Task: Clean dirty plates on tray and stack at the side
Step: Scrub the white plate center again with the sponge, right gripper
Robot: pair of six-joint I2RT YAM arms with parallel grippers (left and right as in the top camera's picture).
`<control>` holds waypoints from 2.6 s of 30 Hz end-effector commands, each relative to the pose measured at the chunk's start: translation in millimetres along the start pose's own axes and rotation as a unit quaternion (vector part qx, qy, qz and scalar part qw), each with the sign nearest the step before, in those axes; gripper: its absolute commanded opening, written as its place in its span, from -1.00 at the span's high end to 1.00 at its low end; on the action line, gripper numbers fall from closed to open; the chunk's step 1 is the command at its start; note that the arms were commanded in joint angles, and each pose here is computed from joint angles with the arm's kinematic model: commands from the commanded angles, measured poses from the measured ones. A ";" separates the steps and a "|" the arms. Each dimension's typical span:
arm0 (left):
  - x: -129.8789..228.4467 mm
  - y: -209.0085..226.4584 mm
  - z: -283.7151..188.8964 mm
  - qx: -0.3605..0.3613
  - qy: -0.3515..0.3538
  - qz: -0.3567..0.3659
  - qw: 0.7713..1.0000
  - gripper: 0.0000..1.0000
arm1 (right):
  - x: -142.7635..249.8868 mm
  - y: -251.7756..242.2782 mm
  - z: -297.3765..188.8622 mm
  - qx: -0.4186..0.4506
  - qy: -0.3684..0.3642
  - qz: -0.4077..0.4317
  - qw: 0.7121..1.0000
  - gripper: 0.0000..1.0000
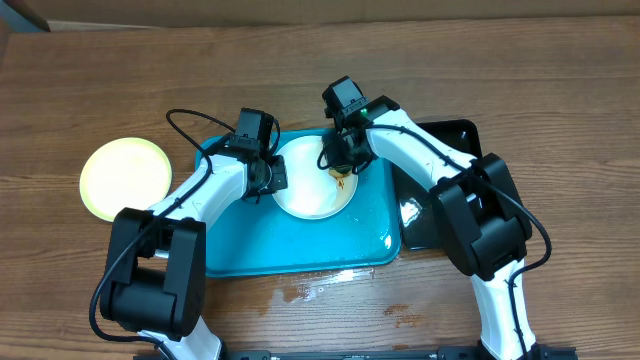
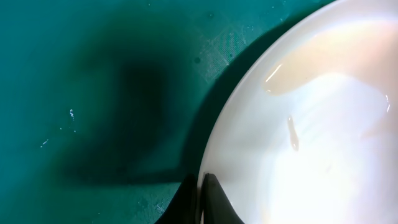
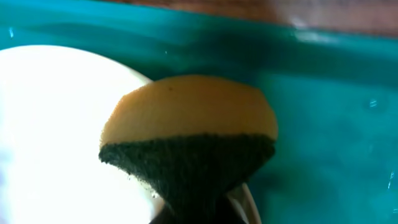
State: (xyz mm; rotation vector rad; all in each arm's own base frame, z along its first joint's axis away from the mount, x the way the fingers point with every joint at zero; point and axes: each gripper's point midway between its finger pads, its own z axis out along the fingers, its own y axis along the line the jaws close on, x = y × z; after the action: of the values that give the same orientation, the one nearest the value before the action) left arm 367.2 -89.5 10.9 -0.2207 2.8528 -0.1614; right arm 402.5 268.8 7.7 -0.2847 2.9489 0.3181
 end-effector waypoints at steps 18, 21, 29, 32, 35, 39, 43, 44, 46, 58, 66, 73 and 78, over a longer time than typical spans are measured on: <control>11.2 14.0 12.7 -0.027 0.019 -0.009 0.999 0.92 | -8.5 25.0 -21.9 -0.085 0.008 0.129 0.988 0.93; 11.1 13.9 12.7 -0.027 0.019 -0.009 0.999 0.92 | 2.4 21.2 -21.9 -0.074 0.028 0.135 0.988 0.92; 11.0 13.8 12.8 -0.027 0.019 -0.009 0.999 0.92 | 22.8 10.9 -0.2 -0.006 0.021 0.144 0.989 0.92; 11.1 13.9 12.7 -0.027 0.019 -0.009 0.999 0.92 | 30.0 6.4 8.5 0.012 0.019 0.159 0.987 0.92; 11.3 14.0 12.7 -0.027 0.020 -0.008 0.999 0.92 | 35.4 -2.9 16.8 0.029 0.014 0.175 0.984 0.92; 11.4 14.0 12.7 -0.027 0.020 -0.007 0.999 0.92 | 43.1 -9.4 20.3 0.039 0.024 0.188 0.981 0.93; 11.3 14.0 12.7 -0.027 0.020 -0.007 0.999 0.92 | 47.5 -11.8 20.3 0.043 0.033 0.192 0.980 0.93; 11.3 14.0 12.7 -0.027 0.020 -0.007 0.999 0.92 | 49.4 -12.3 21.1 0.045 0.037 0.193 0.980 0.92; 11.4 14.0 12.7 -0.027 0.020 -0.007 0.999 0.92 | 54.3 -9.7 20.7 0.038 0.050 0.194 0.979 0.93; 11.3 14.0 12.7 -0.027 0.020 -0.007 0.999 0.92 | 65.7 -12.9 36.3 0.032 0.053 0.220 0.974 0.92; 12.0 14.2 12.7 -0.028 0.021 -0.007 0.999 0.92 | 64.8 -19.5 50.2 0.028 0.028 0.222 0.974 0.92; 11.9 14.2 12.7 -0.028 0.021 -0.007 0.999 0.92 | 67.1 -16.9 48.3 0.022 0.035 0.217 0.975 0.93; 11.2 13.9 12.7 -0.027 0.019 -0.006 0.999 0.92 | 69.6 -23.6 47.9 0.043 0.033 0.213 0.976 0.82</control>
State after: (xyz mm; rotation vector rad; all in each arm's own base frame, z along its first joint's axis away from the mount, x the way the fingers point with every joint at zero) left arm 367.1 -89.4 10.2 -0.2209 2.8542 -0.1603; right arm 379.0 281.5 3.5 0.3283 2.9233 0.5001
